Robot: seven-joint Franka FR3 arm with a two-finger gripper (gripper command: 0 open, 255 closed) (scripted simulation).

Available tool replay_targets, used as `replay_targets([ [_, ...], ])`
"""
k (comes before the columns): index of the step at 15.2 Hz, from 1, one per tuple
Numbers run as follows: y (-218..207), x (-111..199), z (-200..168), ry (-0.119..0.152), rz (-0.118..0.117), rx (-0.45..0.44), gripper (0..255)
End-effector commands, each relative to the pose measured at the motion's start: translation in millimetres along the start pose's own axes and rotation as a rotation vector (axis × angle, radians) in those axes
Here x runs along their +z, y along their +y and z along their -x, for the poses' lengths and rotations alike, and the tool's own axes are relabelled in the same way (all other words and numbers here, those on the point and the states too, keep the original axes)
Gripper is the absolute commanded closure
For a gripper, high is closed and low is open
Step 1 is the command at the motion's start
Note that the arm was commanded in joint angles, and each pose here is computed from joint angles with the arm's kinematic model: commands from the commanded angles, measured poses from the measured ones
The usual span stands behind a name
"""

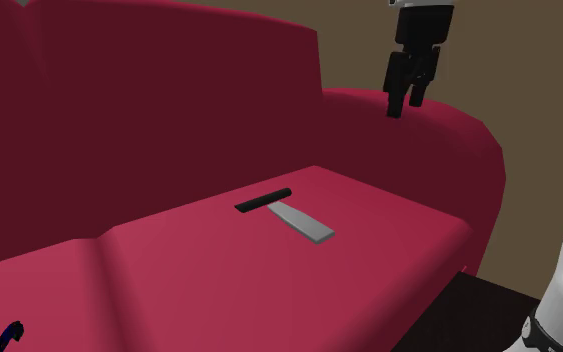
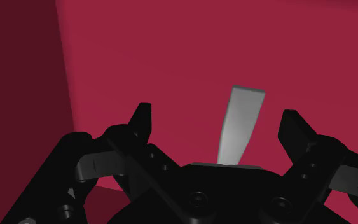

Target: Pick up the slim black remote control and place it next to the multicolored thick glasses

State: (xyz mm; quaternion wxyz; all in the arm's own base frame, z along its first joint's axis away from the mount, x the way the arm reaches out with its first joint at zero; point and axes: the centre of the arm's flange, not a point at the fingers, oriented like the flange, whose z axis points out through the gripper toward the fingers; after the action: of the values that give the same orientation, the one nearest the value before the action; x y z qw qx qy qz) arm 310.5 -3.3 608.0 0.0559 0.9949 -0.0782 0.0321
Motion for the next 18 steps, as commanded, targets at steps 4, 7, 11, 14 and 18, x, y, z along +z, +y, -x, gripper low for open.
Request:
replay_targets([
  [4, 14, 23, -29, 0.003, -0.009, -0.118, 0],
  [7, 24, 47, -60, 0.007, -0.019, -0.235, 0],
  [11, 31, 78, -102, 0.012, -0.031, -0.392, 0],
  [14, 32, 101, -134, 0.015, -0.041, -0.510, 0],
  [18, 26, 132, -177, 0.020, -0.053, -0.667, 0],
])
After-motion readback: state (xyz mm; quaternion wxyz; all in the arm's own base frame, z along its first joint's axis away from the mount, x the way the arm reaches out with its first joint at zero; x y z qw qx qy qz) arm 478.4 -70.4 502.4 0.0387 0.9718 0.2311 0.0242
